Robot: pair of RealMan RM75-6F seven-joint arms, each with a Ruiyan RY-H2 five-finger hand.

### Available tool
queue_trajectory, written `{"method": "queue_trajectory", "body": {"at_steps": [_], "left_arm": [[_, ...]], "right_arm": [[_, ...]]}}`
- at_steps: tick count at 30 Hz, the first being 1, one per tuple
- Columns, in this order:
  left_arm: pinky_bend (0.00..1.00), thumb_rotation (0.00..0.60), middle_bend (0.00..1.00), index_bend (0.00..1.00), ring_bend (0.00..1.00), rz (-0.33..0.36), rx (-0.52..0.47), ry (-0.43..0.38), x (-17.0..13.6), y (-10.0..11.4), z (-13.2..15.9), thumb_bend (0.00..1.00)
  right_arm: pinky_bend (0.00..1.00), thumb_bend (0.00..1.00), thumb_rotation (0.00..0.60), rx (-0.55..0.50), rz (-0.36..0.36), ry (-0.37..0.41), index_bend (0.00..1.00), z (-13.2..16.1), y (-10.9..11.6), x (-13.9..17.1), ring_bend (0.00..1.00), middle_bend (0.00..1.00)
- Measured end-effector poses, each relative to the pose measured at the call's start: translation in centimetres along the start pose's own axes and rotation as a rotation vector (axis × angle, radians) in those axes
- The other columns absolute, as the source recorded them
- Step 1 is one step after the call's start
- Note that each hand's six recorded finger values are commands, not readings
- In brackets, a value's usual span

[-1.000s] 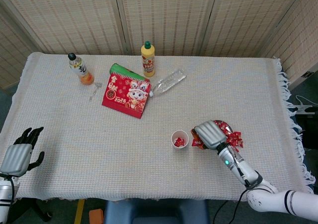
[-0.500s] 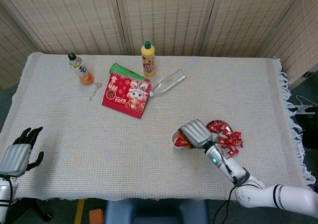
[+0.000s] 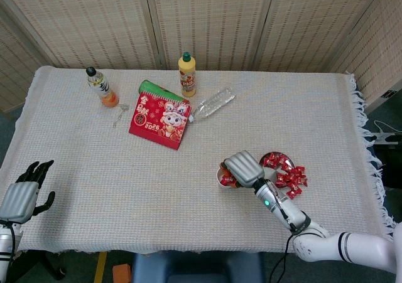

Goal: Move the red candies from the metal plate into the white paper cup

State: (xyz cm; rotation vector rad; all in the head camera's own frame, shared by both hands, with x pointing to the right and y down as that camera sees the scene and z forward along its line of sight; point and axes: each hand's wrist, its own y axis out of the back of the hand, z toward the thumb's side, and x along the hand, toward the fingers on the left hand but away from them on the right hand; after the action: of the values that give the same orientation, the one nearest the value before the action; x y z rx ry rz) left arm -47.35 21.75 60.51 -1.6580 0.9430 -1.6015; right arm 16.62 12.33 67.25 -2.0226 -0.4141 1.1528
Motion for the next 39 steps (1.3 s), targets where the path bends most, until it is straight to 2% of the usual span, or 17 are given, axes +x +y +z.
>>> {"method": "queue_trajectory", "body": {"at_steps": [4, 9, 13, 27, 39], "left_arm": [[0.23, 0.6, 0.09, 0.0, 0.05, -0.001, -0.001, 0.0, -0.02, -0.01, 0.0, 0.46], [0.23, 0.6, 0.1, 0.0, 0.07, -0.003, 0.001, -0.002, -0.08, -0.03, 0.09, 0.46], [0.23, 0.6, 0.1, 0.0, 0.07, -0.005, 0.0, 0.0, -0.1, -0.02, 0.07, 0.46], [0.23, 0.6, 0.1, 0.0, 0.07, -0.006, -0.005, -0.003, -0.13, 0.02, 0.04, 0.46], [0.23, 0.6, 0.1, 0.0, 0.07, -0.007, -0.006, 0.0, -0.11, 0.01, -0.04, 0.46]], "right_arm": [[1.0, 0.35, 0.6, 0.015, 0.001, -0.001, 0.52, -0.1, -0.09, 0.16, 0.78, 0.8], [1.0, 0.35, 0.6, 0.029, -0.01, -0.005, 0.4, -0.2, -0.05, 0.24, 0.76, 0.62], [1.0, 0.35, 0.6, 0.021, -0.018, -0.006, 0.35, -0.16, -0.01, 0.22, 0.75, 0.56], [1.0, 0.35, 0.6, 0.011, -0.013, 0.001, 0.25, 0.24, -0.17, 0.03, 0.75, 0.42], [1.0, 0.35, 0.6, 0.023, -0.014, -0.006, 0.21, -0.06, -0.16, 0.12, 0.75, 0.35]]}}
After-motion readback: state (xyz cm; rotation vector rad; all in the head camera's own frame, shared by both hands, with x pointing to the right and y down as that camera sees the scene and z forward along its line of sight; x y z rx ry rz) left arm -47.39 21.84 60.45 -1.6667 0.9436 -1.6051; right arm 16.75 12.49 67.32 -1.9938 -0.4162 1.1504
